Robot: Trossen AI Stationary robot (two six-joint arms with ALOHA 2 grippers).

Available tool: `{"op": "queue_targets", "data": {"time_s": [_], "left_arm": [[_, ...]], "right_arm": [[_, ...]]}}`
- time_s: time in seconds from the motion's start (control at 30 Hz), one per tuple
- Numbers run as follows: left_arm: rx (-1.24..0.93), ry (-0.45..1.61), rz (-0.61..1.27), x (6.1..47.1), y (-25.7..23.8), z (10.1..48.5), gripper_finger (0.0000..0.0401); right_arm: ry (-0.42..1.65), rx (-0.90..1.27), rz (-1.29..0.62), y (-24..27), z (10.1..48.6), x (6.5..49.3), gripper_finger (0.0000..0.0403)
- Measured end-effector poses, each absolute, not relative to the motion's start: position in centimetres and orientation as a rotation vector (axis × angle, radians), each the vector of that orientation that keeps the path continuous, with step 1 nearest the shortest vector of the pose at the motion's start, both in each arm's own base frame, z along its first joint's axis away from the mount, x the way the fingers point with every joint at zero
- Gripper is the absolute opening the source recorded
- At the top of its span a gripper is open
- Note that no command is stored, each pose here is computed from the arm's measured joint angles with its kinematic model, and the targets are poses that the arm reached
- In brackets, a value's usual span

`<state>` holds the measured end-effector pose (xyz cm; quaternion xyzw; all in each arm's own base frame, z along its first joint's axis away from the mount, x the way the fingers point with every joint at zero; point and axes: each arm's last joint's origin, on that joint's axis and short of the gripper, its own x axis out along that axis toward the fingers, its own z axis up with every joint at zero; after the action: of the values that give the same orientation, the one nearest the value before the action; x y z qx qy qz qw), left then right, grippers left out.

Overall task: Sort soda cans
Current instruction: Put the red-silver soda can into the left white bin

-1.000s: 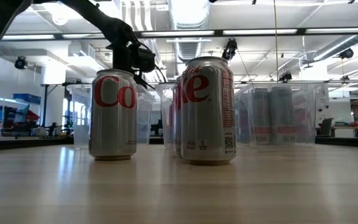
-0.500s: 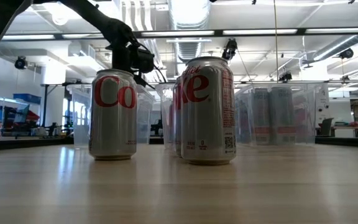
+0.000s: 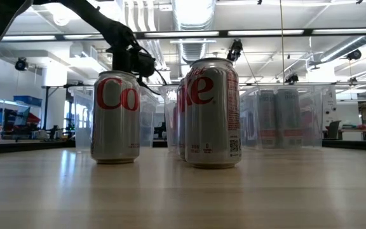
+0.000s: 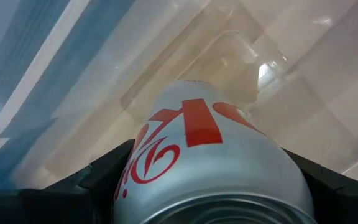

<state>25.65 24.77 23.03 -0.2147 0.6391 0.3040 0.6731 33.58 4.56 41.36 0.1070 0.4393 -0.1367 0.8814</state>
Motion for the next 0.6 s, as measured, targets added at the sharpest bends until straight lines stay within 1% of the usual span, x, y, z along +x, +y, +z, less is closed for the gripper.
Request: {"op": "queue_targets", "data": {"time_s": [0.6], "left_arm": [[-0.453,1.420,0.719,25.52,25.33,23.04,0.0288]], "right_arm": [[0.913,0.236,-0.292,4.56,41.36,33.58,0.0368]]}}
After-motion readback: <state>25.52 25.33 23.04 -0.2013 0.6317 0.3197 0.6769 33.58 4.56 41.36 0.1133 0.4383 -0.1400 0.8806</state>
